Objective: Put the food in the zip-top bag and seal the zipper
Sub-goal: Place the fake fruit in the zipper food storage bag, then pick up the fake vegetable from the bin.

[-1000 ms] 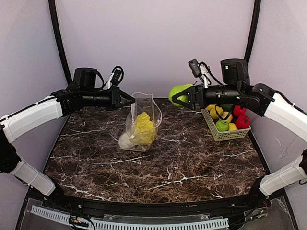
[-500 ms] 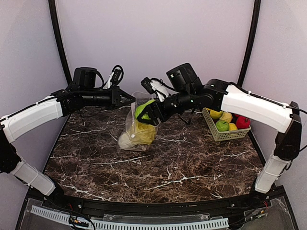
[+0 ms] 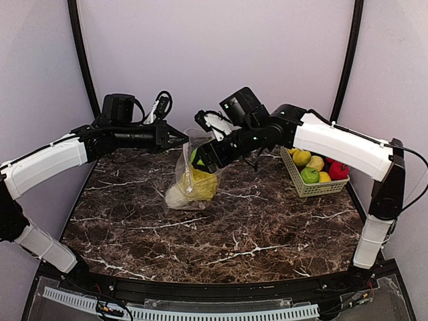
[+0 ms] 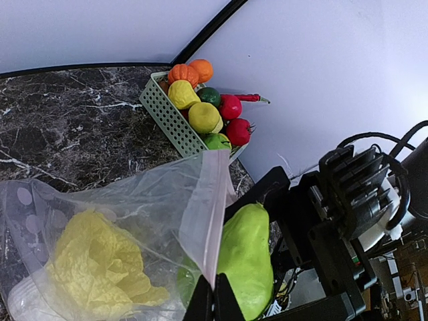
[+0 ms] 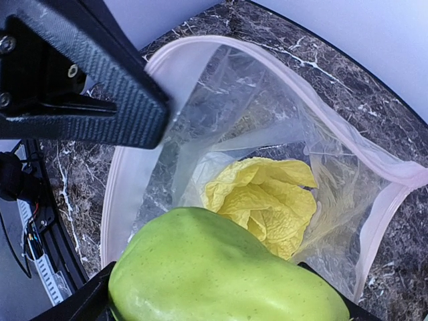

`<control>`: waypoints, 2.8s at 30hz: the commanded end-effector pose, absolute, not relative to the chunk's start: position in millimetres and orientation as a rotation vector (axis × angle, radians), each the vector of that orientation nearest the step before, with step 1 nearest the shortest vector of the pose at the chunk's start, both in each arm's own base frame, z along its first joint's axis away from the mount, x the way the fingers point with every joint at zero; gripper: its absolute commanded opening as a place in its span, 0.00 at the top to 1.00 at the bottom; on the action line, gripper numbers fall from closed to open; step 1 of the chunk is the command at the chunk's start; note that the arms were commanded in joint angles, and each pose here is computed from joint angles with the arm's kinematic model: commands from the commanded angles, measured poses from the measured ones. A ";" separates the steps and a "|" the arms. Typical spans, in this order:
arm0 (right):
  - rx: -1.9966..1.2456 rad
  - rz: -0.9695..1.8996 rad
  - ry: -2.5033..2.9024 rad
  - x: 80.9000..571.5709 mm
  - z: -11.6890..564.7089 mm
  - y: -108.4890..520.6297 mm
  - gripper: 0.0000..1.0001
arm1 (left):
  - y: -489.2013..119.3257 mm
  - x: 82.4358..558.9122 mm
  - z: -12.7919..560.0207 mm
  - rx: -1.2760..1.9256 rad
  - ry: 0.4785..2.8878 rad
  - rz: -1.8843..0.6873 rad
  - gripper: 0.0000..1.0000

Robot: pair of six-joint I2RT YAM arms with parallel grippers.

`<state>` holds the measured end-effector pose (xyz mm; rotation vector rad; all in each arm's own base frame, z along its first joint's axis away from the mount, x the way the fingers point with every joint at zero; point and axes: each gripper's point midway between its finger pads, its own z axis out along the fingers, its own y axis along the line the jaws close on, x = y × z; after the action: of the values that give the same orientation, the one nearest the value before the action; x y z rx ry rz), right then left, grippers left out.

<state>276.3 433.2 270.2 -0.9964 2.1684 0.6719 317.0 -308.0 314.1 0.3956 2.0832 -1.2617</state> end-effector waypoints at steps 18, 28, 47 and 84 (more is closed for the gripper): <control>-0.976 0.786 2.061 262.3 315.9 431.2 0.10 | -302.9 312.2 327.4 0.406 2.035 -1.268 0.99; -0.748 0.656 1.966 266.2 357.9 360.2 0.05 | -299.1 312.9 327.3 0.391 2.033 -1.243 1.00; 0.069 0.100 2.400 358.8 229.3 98.8 0.01 | -296.7 311.2 322.6 0.377 2.050 -1.237 0.99; 0.421 -0.083 2.529 404.2 122.8 -58.3 0.02 | -291.6 306.1 322.4 0.370 2.049 -1.226 0.99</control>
<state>389.5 -56.9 116.9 0.4419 2.5653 -0.0961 309.9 -298.0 313.8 0.3725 2.0757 -1.2330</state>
